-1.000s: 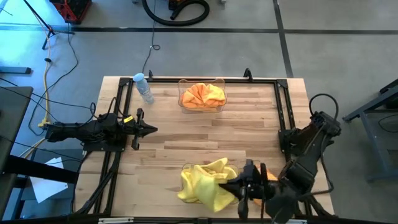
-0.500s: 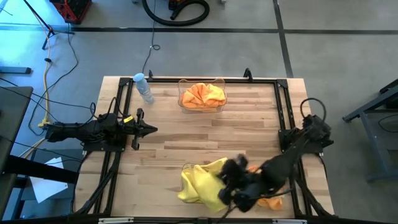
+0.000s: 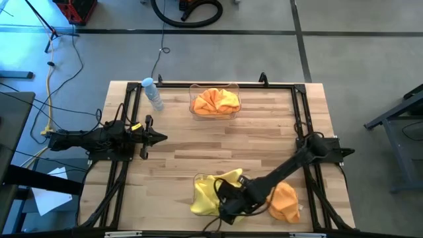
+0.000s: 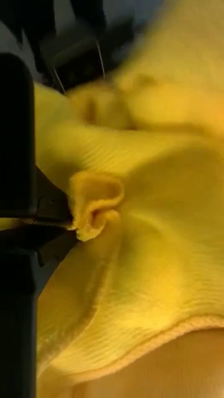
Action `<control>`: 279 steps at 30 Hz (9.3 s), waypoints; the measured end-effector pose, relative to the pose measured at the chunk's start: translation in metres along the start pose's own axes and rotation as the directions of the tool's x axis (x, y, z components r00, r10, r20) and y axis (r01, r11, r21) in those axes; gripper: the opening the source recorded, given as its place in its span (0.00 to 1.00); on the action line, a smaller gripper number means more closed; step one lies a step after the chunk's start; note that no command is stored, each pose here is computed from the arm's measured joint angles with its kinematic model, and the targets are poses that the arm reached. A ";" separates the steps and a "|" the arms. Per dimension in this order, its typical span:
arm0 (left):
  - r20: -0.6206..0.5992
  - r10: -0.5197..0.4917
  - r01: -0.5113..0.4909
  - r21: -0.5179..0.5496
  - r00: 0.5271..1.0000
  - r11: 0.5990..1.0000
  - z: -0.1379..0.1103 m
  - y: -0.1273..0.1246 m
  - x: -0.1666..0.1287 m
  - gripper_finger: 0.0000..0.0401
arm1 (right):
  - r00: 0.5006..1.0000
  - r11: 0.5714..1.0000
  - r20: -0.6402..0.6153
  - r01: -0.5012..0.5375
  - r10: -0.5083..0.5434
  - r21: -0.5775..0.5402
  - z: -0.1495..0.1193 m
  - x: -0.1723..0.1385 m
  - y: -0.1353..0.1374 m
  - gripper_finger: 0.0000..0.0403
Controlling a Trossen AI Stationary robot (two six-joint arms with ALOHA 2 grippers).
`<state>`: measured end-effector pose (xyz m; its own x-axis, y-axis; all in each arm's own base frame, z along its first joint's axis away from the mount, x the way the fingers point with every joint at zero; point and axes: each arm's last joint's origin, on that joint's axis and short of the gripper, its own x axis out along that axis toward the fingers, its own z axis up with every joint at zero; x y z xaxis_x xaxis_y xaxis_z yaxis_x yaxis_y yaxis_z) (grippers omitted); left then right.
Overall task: Sort microfiber towel by color & place in baskets
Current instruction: Put the yellow microfiber towel into the bottom transparent bin, then put the orange microfiber towel into the top transparent bin
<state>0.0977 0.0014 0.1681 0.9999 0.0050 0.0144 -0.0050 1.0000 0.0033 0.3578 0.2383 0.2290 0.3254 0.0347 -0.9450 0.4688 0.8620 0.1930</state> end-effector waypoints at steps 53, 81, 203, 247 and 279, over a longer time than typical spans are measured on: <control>0.000 0.001 -0.001 0.000 1.000 1.000 0.000 0.000 0.000 0.01 | 0.987 0.962 0.158 0.079 -0.038 -0.261 0.071 0.051 0.031 0.36; 0.000 0.000 0.000 0.000 1.000 1.000 0.000 0.000 0.000 0.01 | 0.993 0.999 0.116 -0.021 0.017 0.028 0.059 -0.023 0.026 0.39; 0.000 0.000 0.000 0.000 1.000 1.000 0.000 0.000 0.000 0.01 | 0.712 0.993 0.694 0.044 -0.109 0.111 0.164 -0.142 -0.241 0.00; 0.000 0.000 0.000 0.000 1.000 1.000 0.000 0.000 0.000 0.01 | 0.912 0.997 0.407 0.034 -0.058 0.066 0.220 -0.016 -0.331 0.21; 0.000 0.000 0.000 0.000 1.000 1.000 0.000 0.000 0.000 0.01 | 0.907 0.953 0.405 -0.017 -0.112 0.303 0.236 0.051 -0.353 0.34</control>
<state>0.0977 0.0014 0.1681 0.9999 0.0048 0.0142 -0.0048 1.0000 0.0033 0.4023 -0.1837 0.1751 0.5752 -0.2701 -0.7721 0.6899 0.6674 0.2805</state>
